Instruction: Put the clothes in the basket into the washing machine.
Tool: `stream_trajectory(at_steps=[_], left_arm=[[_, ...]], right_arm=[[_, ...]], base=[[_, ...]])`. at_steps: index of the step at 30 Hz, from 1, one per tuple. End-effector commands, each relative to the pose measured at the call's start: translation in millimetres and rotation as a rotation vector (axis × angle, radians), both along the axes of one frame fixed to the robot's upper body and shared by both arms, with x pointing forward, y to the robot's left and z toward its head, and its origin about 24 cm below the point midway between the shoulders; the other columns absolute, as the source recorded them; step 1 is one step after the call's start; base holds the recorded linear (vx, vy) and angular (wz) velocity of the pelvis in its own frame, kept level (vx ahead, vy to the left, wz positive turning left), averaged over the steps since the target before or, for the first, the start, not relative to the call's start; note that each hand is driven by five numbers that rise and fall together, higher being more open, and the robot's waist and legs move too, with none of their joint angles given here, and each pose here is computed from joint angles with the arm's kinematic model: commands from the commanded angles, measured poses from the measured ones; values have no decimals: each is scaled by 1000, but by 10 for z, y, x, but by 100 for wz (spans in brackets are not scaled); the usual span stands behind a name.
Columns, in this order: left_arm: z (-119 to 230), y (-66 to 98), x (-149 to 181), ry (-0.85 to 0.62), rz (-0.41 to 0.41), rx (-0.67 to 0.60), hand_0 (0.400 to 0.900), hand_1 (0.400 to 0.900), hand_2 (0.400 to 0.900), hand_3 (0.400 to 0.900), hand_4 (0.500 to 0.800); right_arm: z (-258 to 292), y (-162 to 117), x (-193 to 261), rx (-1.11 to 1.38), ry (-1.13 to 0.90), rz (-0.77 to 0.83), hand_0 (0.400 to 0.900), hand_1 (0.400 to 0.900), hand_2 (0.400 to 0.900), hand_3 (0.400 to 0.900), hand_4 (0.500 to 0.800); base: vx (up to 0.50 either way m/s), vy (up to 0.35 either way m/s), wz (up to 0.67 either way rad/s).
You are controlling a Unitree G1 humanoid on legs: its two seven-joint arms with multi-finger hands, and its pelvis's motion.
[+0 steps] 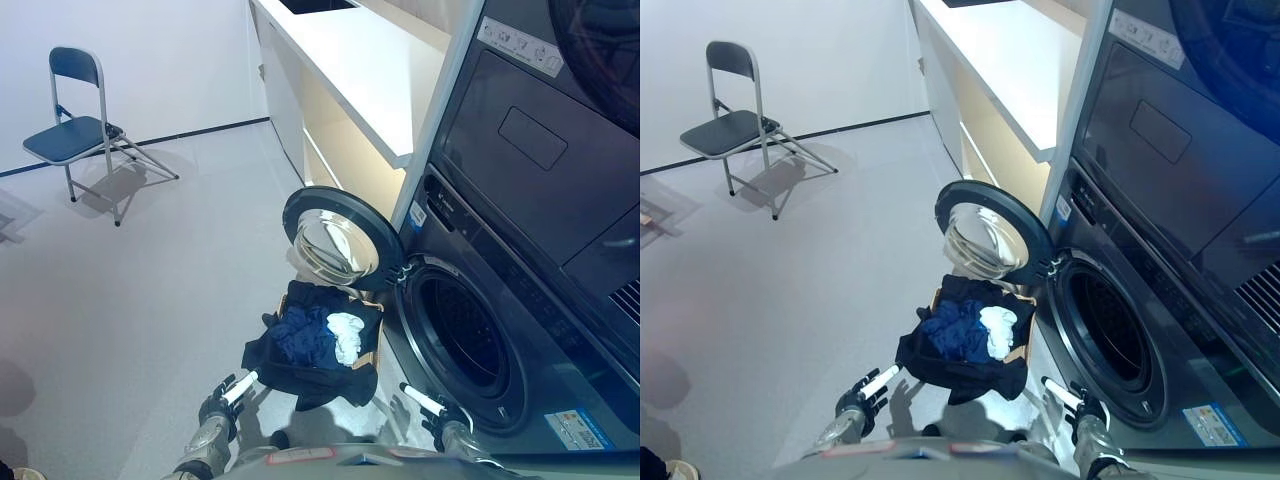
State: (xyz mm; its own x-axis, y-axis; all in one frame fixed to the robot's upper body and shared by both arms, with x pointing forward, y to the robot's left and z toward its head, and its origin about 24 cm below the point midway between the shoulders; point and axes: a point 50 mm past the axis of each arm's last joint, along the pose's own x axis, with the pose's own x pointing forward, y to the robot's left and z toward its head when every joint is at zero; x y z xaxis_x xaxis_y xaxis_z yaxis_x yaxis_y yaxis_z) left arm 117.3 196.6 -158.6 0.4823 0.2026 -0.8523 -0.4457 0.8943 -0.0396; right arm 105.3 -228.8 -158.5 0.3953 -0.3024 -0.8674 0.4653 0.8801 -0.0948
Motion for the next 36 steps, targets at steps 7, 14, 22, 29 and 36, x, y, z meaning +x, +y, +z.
stream_trajectory(at_steps=[7, 14, 22, 29, 36], left_arm=[[140, 28, 370, -135, 19, 19, 900, 900, 900, 900, 800], [227, 29, 506, -208, 14, 33, 900, 900, 900, 900, 800], [1014, 7, 1231, -687, -34, 80, 900, 900, 900, 900, 800], [1789, -89, 1654, -1026, -111, 150, 900, 900, 900, 900, 800], [2613, -294, 1930, -1354, -135, 186, 900, 900, 900, 900, 800]], right_arm=[[157, 36, 464, -31, -154, 68, 900, 900, 900, 900, 800], [246, 40, 631, -55, -222, 106, 900, 900, 900, 900, 800], [1055, 227, 1511, -287, -644, 495, 900, 900, 900, 900, 800], [1923, 367, 2116, -533, -940, 742, 900, 900, 900, 900, 800], [2796, 329, 2632, -870, -1083, 808, 900, 900, 900, 900, 800]], base=[[0, 0, 0], [-5, 1, 0], [-250, 3, 3], [-176, -15, 14], [-192, -23, 17]])
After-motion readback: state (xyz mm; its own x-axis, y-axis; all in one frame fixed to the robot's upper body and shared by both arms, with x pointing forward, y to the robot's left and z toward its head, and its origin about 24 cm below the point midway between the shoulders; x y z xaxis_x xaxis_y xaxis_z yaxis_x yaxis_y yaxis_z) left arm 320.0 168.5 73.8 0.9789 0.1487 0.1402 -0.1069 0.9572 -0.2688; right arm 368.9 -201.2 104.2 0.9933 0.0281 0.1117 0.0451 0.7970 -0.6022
